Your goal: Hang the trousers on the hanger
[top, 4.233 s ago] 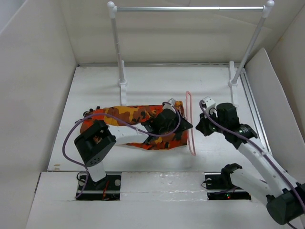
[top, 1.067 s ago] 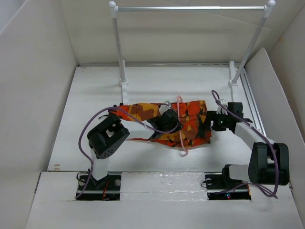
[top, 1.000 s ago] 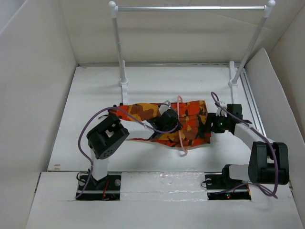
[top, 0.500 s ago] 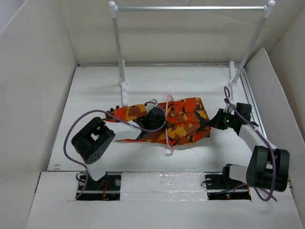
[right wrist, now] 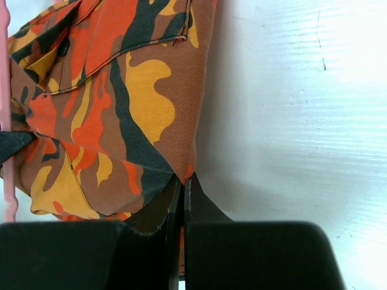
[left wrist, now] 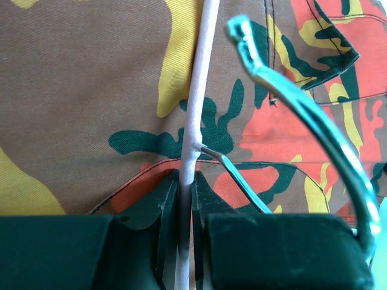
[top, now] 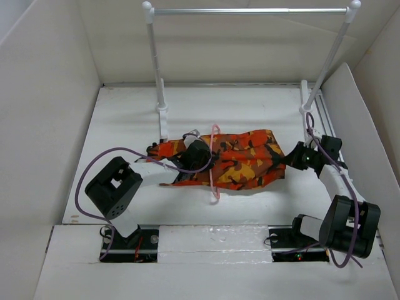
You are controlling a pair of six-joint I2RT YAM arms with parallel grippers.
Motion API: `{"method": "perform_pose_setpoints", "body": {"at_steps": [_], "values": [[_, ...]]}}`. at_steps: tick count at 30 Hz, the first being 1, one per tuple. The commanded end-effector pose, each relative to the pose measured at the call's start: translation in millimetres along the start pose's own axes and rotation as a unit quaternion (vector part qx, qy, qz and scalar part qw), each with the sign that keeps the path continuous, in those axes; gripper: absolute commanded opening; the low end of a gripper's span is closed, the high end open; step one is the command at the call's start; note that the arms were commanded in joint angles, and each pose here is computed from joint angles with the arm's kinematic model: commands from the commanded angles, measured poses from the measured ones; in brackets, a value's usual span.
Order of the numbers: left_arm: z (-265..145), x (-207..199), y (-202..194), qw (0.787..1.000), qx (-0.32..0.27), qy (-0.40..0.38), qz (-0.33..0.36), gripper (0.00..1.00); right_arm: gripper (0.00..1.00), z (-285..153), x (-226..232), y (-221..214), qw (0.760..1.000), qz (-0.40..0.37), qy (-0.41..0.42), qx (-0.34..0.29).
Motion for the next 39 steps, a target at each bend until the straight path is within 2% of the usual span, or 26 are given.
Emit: {"method": "perform_pose_setpoints", "body": {"at_steps": [1,4,5,6,7,8,9,11,12,15,18,20,22,23,26,28,31,36,39], "values": [[-5.8,23.9,20.8,0.998,-0.041,0.052,0.004,0.00,0.00,-6.1,-7.8,32.0,0.997,-0.049,-0.035,-0.054],[-9.1,-1.7,21.9,0.998,-0.044,0.034,0.013,0.00,0.00,6.4,-16.4,14.6,0.998,-0.037,-0.035,-0.022],[-10.8,-5.7,21.7,0.998,-0.044,0.034,0.018,0.00,0.04,8.4,-17.7,11.9,0.999,-0.035,-0.033,-0.015],[-11.6,-9.6,24.5,0.998,-0.046,0.030,0.017,0.00,0.16,9.5,-18.5,8.8,0.999,-0.035,-0.031,-0.008],[-16.5,-19.8,26.7,0.998,-0.051,0.019,0.016,0.00,0.22,8.6,-18.1,9.3,0.999,-0.037,-0.032,-0.008],[-18.8,-23.3,26.3,0.998,-0.053,0.019,0.014,0.00,0.37,6.3,-17.1,12.8,0.998,-0.046,-0.034,-0.012],[-21.8,-26.0,29.6,0.998,-0.057,0.017,0.010,0.00,0.45,4.2,-14.4,11.0,0.998,-0.050,-0.038,-0.004],[-31.5,-37.4,37.0,0.998,-0.068,0.008,0.008,0.00,0.61,-8.1,3.9,30.0,0.996,-0.074,-0.032,-0.026],[-37.1,-45.3,38.8,0.997,-0.072,-0.001,0.011,0.00,0.64,-12.4,16.5,27.6,0.994,-0.106,-0.022,-0.013],[-59.0,-72.8,50.1,0.995,-0.094,-0.033,0.013,0.00,0.66,-37.3,64.1,44.8,0.986,-0.163,0.011,-0.042],[-82.3,-100.5,61.7,0.991,-0.114,-0.064,0.012,0.00,0.65,-60.1,150.4,22.6,0.965,-0.216,0.141,-0.039],[-91.4,-109.7,72.2,0.989,-0.127,-0.072,0.009,0.00,0.65,-68.7,182.0,2.4,0.951,-0.239,0.193,-0.026],[-107.4,-130.4,80.1,0.986,-0.141,-0.091,0.016,0.00,0.65,-77.7,213.9,-14.4,0.942,-0.228,0.246,-0.020],[-111.2,-132.1,81.0,0.986,-0.144,-0.085,0.021,0.00,0.70,-84.6,236.4,-32.6,0.929,-0.236,0.286,-0.005],[-127.9,-148.5,90.5,0.983,-0.156,-0.092,0.019,0.00,0.78,-97.5,276.5,-42.3,0.919,-0.216,0.329,-0.022],[-140.0,-158.8,100.5,0.981,-0.165,-0.106,0.009,0.00,0.78,-89.5,286.0,-45.9,0.924,-0.201,0.326,-0.015],[-154.1,-171.5,108.3,0.976,-0.183,-0.116,0.010,0.00,0.78,-84.2,307.6,-52.1,0.914,-0.206,0.348,0.001],[-168.4,-180.9,111.9,0.974,-0.184,-0.132,-0.002,0.00,0.68,-74.4,314.8,-45.8,0.931,-0.187,0.313,-0.007],[-181.4,-188.1,120.5,0.971,-0.191,-0.145,-0.001,0.00,0.59,-77.2,324.3,-41.8,0.925,-0.168,0.339,-0.023]]}}
Point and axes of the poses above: each gripper's point midway between its finger pads, its own z axis out along the fingers, its own x axis along the line the jaws close on, y = z × x, the point moved 3 cm from there along -z, back along the fingers, and after that the axes turned 4 degrees about z, right-handed, at the moved point
